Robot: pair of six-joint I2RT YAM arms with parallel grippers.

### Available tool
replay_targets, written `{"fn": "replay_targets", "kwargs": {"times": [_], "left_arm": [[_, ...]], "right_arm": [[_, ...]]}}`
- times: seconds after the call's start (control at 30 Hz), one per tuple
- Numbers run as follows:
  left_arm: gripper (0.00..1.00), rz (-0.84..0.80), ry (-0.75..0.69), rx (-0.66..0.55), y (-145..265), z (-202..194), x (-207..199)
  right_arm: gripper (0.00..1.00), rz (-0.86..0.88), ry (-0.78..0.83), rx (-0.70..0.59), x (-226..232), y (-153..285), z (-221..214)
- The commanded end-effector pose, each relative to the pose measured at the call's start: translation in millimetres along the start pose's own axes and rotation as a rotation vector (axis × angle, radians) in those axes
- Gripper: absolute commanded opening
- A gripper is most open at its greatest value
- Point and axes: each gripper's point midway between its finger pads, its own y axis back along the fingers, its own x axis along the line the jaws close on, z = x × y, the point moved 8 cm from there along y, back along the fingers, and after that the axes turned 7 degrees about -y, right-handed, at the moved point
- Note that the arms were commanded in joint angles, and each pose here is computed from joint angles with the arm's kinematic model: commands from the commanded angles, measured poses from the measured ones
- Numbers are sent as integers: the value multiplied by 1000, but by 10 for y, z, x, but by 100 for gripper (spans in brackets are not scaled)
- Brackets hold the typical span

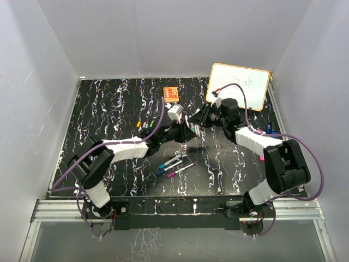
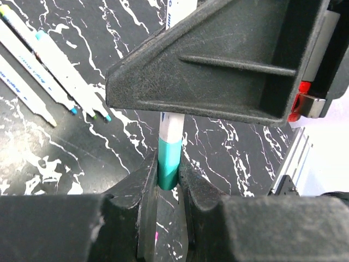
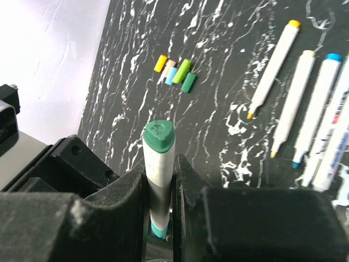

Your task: Open the pen caps

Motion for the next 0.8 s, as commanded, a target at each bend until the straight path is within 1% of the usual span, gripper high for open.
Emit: {"fn": "replay_targets", "kwargs": {"times": [0.0,0.1,0.2,0.33,0.43,0.5,0.63,0.77], "left_arm": [[0,13,64,124,357,-275,19],[0,12,107,130,556,-408,21],[0,43,119,143,702,-476,39],[0,53,122,160,764,-510,44],[0,65,113,158,774,-490,46],[0,112,101,155,789,-420,56],[0,281,17,166,801,-184,185],[0,431,-19,225,738,73,531]], "right_arm": [[0,13,148,-268,266,-17,643],[0,17,157,-318,296,-37,745],[0,29,151,-351,337,-52,808],[0,50,147,-403,400,-31,884],[0,61,151,-404,439,-21,904],[0,51,163,-403,462,8,913],[0,-52,208,-335,386,35,895],[0,-168,234,-217,242,47,815]]}}
